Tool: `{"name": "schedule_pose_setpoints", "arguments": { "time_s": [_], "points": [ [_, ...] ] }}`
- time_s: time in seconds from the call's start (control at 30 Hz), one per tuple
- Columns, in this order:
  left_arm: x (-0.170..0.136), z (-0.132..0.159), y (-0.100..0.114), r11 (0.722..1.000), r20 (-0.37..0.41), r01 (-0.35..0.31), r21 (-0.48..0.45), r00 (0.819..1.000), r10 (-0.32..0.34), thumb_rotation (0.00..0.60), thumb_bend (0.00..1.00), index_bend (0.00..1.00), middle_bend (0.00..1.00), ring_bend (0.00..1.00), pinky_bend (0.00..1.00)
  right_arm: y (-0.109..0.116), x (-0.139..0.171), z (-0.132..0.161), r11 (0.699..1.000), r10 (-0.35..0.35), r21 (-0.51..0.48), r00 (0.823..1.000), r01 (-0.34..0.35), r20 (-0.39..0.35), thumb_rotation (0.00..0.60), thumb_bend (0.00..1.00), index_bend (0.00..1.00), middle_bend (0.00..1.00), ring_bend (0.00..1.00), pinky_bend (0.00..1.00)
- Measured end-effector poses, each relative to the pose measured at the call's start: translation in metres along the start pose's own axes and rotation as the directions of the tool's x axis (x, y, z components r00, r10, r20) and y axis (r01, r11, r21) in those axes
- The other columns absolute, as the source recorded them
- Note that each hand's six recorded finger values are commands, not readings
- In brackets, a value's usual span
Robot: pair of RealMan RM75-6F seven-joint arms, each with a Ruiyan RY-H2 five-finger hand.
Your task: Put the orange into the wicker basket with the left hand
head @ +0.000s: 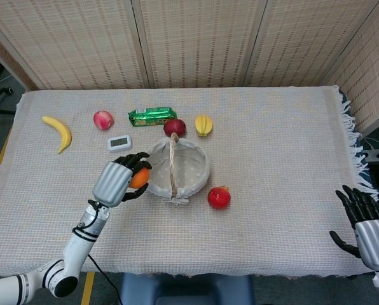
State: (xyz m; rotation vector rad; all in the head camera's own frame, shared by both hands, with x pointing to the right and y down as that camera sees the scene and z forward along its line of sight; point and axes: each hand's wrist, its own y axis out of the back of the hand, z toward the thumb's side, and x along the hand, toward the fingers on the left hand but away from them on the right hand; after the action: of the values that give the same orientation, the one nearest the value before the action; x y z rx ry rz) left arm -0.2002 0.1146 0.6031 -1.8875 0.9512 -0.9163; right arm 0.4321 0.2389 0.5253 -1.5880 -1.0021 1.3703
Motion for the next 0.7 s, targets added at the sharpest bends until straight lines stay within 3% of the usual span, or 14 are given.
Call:
{"name": "schedule_pose_setpoints", "arguments": {
  "time_s": [0.4,0.7],
  "points": [
    [0.04,0.032,-0.034,0.998,0.027,-0.004,-0.07,1.0,0.005,0.6,0.68,0.58,0.44,0.68,0.85,0.0,0.0,0.0,1.0,0.004,-0.002,1.0,-0.004,-0.005,0.6,0.11,0.04,0.0,0.0,0.09],
    [0.051,0.046,-0.063,0.994,0.026,0.013,-0.11,1.0,-0.01,0.6,0.68,0.57,0.42,0.67,0.84,0.001,-0.001,-0.001,1.0,0.003,-0.007,1.0,-0.003,-0.003,0.6,0.11,0.04,0.0,0.0,0.09]
  ]
}}
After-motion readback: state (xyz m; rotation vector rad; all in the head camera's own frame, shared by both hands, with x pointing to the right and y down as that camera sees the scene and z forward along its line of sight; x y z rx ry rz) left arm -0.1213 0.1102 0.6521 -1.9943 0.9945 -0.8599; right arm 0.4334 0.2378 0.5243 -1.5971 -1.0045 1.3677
